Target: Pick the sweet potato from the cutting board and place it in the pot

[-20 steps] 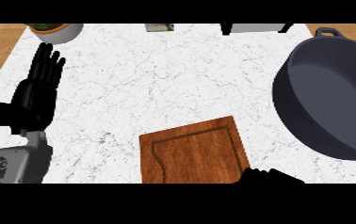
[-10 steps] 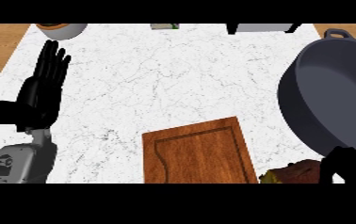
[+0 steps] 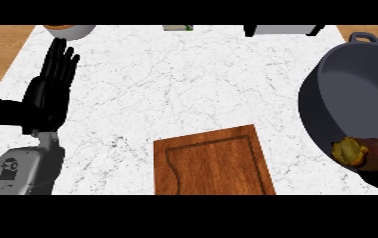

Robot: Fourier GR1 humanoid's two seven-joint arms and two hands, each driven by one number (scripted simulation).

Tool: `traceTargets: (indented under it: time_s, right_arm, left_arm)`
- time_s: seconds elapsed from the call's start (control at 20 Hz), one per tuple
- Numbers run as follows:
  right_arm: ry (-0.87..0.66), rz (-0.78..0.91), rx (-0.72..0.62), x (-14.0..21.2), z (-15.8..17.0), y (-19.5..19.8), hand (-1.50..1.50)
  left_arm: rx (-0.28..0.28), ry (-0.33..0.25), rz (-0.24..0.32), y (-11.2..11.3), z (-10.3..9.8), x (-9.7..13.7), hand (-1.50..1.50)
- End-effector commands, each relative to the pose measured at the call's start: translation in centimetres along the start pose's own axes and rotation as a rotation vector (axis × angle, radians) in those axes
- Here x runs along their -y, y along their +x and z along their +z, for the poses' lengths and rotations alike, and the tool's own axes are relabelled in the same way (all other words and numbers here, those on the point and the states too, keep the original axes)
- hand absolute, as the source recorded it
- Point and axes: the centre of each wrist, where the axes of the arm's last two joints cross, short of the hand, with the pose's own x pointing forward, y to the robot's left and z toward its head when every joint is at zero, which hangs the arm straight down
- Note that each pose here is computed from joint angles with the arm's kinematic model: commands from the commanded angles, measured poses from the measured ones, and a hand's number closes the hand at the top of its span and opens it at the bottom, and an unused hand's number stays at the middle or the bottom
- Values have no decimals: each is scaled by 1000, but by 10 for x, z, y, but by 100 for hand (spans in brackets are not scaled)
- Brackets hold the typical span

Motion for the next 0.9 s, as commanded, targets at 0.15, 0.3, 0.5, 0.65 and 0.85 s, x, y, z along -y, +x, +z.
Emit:
traceTargets:
  time_s: [0.15,0.3,0.5,0.65,0.85]
  right_arm:
    - [7,-36,-8,5,-36,-89,150]
    - [33,-40,-12,-16,-46,-120,150]
    - [78,-28,-16,-29,-63,-152,150]
    - [186,23,-57,-45,-70,-166,150]
    - [328,-183,-183,-57,-63,-184,-150]
  left_arm:
    - [2,-19,0,-3,0,0,0]
    - [6,-36,1,-10,2,11,0]
    - [1,-43,1,-4,1,6,0]
    - [-4,-39,15,0,-7,9,0]
    - [2,-47,4,11,-17,12,0]
